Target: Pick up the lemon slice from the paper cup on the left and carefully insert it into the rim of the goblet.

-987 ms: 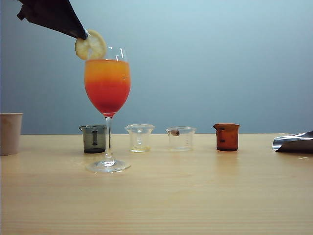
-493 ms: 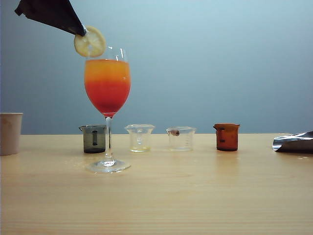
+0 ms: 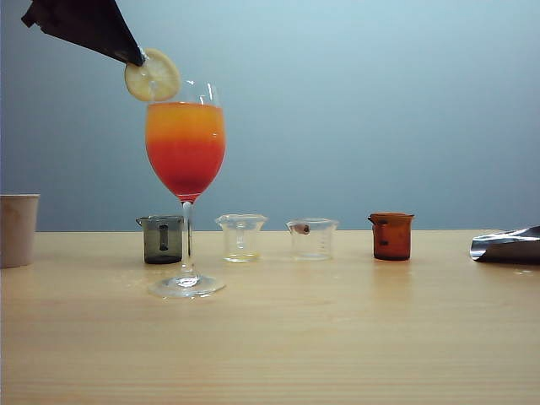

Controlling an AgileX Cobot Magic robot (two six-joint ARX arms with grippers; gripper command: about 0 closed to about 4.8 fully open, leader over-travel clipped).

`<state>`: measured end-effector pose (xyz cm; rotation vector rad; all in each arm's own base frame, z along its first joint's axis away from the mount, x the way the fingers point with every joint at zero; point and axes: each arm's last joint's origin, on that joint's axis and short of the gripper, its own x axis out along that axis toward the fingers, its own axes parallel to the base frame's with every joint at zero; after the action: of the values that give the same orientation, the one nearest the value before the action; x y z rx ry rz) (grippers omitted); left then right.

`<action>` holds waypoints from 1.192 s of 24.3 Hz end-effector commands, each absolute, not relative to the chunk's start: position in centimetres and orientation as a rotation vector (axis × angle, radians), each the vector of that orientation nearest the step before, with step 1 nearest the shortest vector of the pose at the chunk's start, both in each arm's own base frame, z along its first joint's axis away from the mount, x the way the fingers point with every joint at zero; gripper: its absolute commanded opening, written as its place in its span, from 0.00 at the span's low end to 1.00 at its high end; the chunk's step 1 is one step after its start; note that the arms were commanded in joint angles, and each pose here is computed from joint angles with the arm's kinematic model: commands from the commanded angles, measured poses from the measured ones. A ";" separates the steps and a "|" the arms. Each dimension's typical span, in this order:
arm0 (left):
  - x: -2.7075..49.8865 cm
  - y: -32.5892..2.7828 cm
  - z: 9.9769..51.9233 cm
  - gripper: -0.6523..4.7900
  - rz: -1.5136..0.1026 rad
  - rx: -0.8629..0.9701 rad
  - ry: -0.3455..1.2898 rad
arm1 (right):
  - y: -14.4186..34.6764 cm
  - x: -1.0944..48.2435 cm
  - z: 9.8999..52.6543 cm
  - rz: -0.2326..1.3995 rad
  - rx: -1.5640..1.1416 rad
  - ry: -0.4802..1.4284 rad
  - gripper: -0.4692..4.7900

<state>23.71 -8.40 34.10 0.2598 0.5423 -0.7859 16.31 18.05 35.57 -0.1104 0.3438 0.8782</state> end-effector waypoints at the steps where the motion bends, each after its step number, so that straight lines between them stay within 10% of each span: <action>1: 23.8 -8.4 34.4 0.11 -0.790 0.267 0.519 | 18.1 16.3 35.9 0.880 -0.105 0.319 0.08; 23: 23.8 -8.5 34.4 0.11 -0.799 0.264 0.511 | 18.3 16.5 35.9 0.881 -0.100 0.308 0.08; 29: 23.8 -8.5 34.4 0.28 -0.799 0.264 0.512 | 18.3 16.5 35.9 0.881 -0.100 0.308 0.08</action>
<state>23.79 -8.44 34.13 0.2579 0.5350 -0.7911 16.59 18.35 35.47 -0.1075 0.3356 0.8788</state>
